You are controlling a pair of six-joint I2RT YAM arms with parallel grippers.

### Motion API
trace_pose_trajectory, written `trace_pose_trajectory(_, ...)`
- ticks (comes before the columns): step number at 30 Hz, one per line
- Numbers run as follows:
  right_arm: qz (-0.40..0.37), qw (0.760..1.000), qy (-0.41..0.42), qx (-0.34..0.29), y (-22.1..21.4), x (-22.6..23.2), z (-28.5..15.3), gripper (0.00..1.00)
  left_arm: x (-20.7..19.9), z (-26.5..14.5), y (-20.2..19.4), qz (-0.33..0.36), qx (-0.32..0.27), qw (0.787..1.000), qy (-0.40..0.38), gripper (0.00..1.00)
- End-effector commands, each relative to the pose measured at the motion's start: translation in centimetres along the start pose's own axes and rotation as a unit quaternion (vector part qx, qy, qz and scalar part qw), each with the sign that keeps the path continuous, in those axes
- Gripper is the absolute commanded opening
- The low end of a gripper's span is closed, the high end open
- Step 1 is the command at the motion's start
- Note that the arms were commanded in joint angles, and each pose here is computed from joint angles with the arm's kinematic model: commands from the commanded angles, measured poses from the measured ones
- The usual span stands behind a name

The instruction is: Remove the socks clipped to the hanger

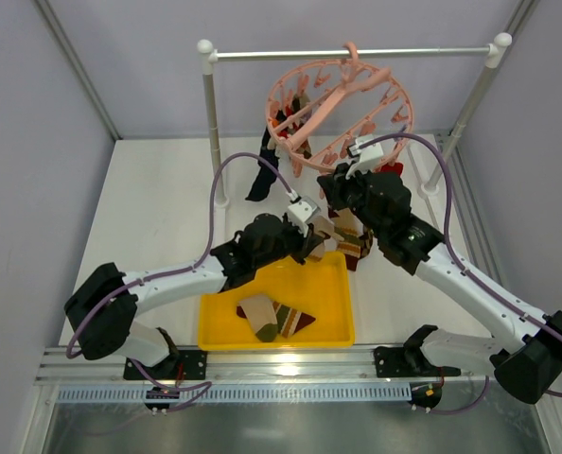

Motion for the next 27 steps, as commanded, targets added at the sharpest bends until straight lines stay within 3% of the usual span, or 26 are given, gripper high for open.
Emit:
trace_pose_trajectory(1,-0.003,0.999,0.004,-0.033,1.9,0.5,-0.1,0.04,-0.3,-0.5,2.4,0.011,-0.032,0.999,-0.008,0.0)
trace_pose_trajectory(5,-0.003,1.0,0.005,-0.031,1.9,0.6,-0.1,0.04,-0.2,-0.7,2.4,0.012,-0.032,0.999,-0.002,0.0)
trace_pose_trajectory(6,-0.002,1.0,0.003,-0.03,1.8,0.5,-0.2,0.1,-0.1,-0.7,2.4,0.013,-0.031,0.999,0.0,0.0)
trace_pose_trajectory(8,-0.001,1.0,0.001,-0.029,1.7,0.4,-0.4,0.34,0.1,-1.2,2.6,0.016,-0.034,0.999,0.007,0.0)
trace_pose_trajectory(9,0.0,1.0,0.001,-0.029,1.5,0.3,-0.5,0.56,0.3,-1.6,2.8,0.02,-0.035,0.999,0.014,0.0)
trace_pose_trajectory(13,0.005,0.999,-0.008,-0.038,1.5,-0.2,-1.6,0.85,0.6,-3.7,3.7,0.046,-0.053,0.997,0.024,0.0)
trace_pose_trajectory(19,0.002,0.999,-0.039,-0.023,-0.5,-1.9,-3.1,0.91,-1.2,-8.2,6.2,0.067,-0.095,0.992,-0.038,0.0)
trace_pose_trajectory(23,0.011,0.998,-0.066,-0.015,-2.3,-3.2,-4.1,1.0,-3.1,-9.8,5.7,0.058,-0.049,0.991,-0.108,0.01)
trace_pose_trajectory(24,0.014,0.997,-0.075,-0.011,-3.4,-3.8,-4.5,1.0,-3.6,-10.3,4.2,0.05,-0.009,0.991,-0.127,0.01)
trace_pose_trajectory(27,0.026,0.995,-0.093,-0.014,-5.1,-4.9,-5.3,1.0,-5.5,-11.7,3.2,0.027,0.04,0.979,-0.199,0.0)
Point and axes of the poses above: each gripper's point midway between its finger pads, its own z axis out along the fingers, its own x axis along the line the jaws close on, y = z × x, the point moved 4 cm from there along -z, back along the fingers, and after that the axes turned 7 degrees about z, right-handed, at the moved point
